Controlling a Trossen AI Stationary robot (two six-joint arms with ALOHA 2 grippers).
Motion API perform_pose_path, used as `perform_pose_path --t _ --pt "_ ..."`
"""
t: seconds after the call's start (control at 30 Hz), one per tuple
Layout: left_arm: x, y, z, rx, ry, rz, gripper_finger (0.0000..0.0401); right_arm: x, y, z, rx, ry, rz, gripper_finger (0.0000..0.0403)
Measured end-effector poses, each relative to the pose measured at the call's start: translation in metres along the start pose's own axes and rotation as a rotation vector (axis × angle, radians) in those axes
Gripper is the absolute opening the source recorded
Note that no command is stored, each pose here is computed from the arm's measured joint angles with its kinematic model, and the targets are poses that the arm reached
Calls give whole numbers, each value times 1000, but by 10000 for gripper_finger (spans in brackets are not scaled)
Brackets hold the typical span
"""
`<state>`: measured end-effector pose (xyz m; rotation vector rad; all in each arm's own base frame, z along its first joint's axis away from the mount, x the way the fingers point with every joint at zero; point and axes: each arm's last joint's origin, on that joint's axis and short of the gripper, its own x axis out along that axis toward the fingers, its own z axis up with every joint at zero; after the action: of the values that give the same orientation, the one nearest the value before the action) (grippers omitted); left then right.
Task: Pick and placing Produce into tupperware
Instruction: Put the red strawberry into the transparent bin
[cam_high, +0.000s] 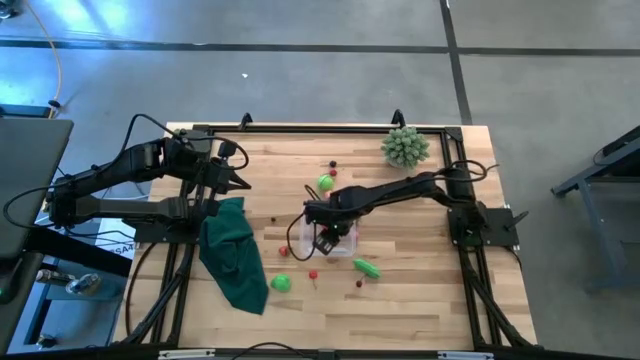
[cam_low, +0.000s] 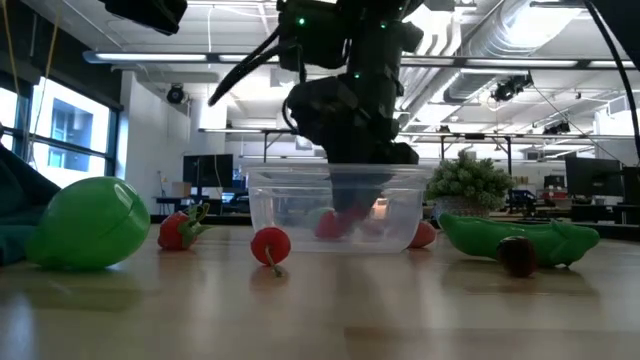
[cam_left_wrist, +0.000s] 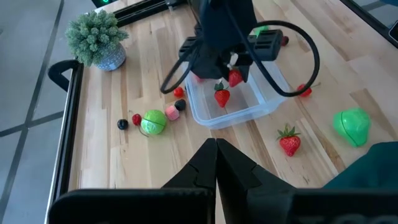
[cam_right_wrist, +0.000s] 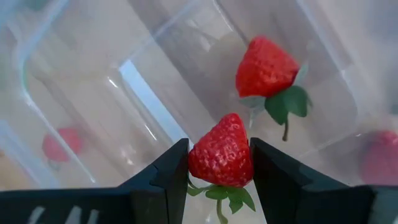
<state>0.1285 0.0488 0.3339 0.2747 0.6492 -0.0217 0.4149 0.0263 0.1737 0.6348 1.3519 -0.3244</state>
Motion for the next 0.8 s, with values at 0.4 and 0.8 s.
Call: perform_pose_path --t 0.4,0.8 --pt "0 0 0 0 0 0 1 1 -1 0 -25 -9 -23 143" --pt "0 0 0 0 0 0 1 1 -1 0 -26 -26 -40 187"
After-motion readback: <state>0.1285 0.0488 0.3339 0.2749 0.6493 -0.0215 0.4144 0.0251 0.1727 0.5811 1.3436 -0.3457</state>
